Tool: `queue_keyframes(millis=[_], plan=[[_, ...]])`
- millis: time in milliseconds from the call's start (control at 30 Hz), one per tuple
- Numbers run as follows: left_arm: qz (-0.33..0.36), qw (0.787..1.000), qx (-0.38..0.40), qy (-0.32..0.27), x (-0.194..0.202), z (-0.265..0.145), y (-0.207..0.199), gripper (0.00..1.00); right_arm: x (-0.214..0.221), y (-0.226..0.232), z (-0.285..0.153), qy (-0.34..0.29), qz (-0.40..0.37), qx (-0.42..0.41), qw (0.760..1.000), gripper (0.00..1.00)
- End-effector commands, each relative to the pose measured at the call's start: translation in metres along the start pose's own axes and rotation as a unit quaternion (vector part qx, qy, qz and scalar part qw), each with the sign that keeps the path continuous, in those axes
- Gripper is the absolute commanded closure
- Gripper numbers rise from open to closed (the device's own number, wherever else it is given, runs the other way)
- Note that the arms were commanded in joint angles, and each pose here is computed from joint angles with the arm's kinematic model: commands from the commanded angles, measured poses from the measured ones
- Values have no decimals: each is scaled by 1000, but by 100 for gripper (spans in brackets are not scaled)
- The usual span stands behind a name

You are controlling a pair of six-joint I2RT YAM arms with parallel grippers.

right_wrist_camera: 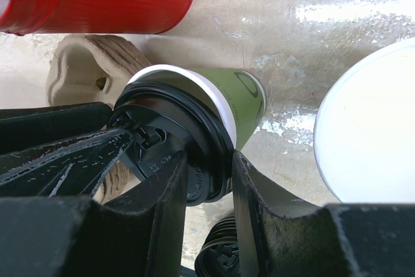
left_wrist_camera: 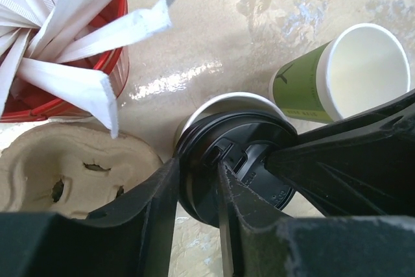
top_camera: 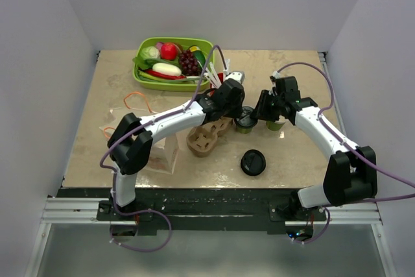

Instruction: Pack the takeout coffee

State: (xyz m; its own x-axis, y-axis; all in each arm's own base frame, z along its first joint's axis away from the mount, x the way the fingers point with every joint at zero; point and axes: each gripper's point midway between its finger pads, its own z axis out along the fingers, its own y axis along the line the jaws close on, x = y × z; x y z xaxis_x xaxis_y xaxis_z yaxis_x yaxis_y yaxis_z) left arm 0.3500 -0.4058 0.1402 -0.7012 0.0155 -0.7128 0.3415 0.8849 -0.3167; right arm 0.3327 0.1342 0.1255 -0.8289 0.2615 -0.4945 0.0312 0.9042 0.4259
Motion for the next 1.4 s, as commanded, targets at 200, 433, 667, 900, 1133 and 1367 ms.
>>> queue_keyframes(millis=[200,433,667,900,1133,1367], plan=[[49,998,-20,23,8,0,-7,68,10,-13,4,22,-11,29,999,66],[46,999,-22,17,3,-4,-8,90,8,-11,1,17,-11,25,999,63],[36,999,-10,-4,-7,-15,-12,100,-4,-1,-12,-8,-15,10,1000,47],[32,999,-6,-27,-15,-25,-10,100,-18,12,-26,-37,-5,-8,999,36],[14,999,10,-41,-21,-35,-7,100,-30,24,-39,-63,-2,-30,998,33],[-31,997,51,-40,-26,-40,3,100,-31,34,-43,-63,-4,-55,996,33]])
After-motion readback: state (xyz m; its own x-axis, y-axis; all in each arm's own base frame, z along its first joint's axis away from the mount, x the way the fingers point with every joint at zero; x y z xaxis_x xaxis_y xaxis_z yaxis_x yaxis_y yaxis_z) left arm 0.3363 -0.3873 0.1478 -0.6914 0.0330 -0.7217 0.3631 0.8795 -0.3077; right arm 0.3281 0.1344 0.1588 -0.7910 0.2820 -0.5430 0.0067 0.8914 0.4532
